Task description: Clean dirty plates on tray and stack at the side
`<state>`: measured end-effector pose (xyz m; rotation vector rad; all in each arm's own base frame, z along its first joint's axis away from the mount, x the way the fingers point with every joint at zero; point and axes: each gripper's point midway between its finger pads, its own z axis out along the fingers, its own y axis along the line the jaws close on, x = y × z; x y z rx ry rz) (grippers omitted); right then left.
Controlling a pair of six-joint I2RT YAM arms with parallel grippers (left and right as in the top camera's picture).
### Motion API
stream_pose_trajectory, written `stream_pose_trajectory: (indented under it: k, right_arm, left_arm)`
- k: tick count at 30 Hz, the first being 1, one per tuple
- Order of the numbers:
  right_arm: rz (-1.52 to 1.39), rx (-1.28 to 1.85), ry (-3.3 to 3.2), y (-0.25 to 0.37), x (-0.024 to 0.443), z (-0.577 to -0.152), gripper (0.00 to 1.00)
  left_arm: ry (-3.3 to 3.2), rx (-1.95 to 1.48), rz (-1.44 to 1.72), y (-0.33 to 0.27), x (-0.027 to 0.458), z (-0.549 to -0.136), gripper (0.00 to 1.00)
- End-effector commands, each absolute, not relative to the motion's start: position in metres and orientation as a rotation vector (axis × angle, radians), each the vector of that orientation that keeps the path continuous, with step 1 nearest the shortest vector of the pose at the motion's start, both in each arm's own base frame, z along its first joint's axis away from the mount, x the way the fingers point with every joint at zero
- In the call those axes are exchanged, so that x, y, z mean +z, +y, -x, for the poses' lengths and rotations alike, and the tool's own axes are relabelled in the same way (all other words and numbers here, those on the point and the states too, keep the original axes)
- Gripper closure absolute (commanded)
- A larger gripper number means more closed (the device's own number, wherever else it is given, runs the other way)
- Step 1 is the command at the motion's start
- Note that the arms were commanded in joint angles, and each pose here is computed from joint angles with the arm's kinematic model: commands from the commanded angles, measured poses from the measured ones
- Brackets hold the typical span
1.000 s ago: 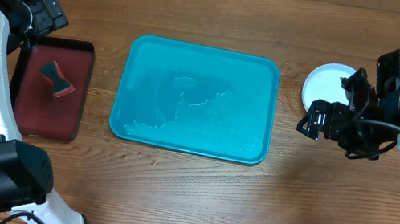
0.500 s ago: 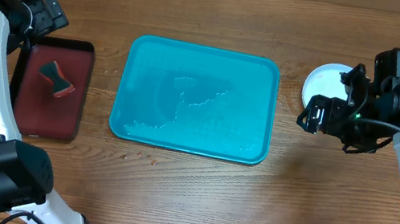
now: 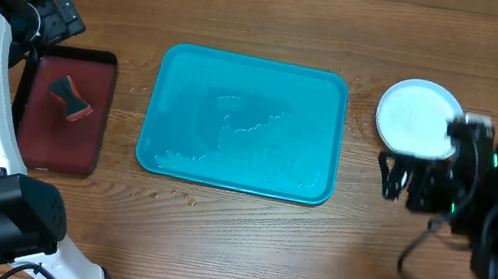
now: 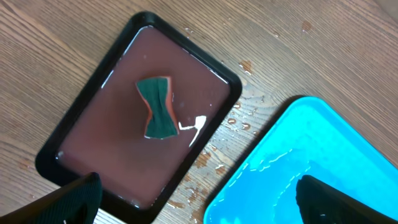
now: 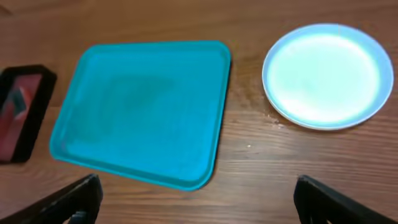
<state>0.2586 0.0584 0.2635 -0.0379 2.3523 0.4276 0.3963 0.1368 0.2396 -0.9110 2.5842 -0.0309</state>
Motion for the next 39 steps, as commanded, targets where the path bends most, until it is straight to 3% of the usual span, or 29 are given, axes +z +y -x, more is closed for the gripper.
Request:
stream_pose_trajectory:
  k: [1,7,25,39]
  right_arm:
    - [0.042,0.400,2.296,0.055,0.248,-0.236,0.00]
    - [0.034,0.361,2.233,0.049,0.220,-0.222,0.00]
    - [0.085,0.327,1.818,0.047,0.204,-0.207,0.00]
    - [0.062,0.271,1.632,0.034,0.209,-0.225,0.00]
  left_arm:
    - [2.595,-0.027,0.918,0.137,0.234,-0.397,0.00]
    - [2.595,-0.027,0.918,0.137,0.234,-0.397,0.00]
    - [2.595,-0.027,0.918,0.137,0.234,-0.397,0.00]
    - [2.595,-0.027,0.918,0.137,0.234,-0.397,0.00]
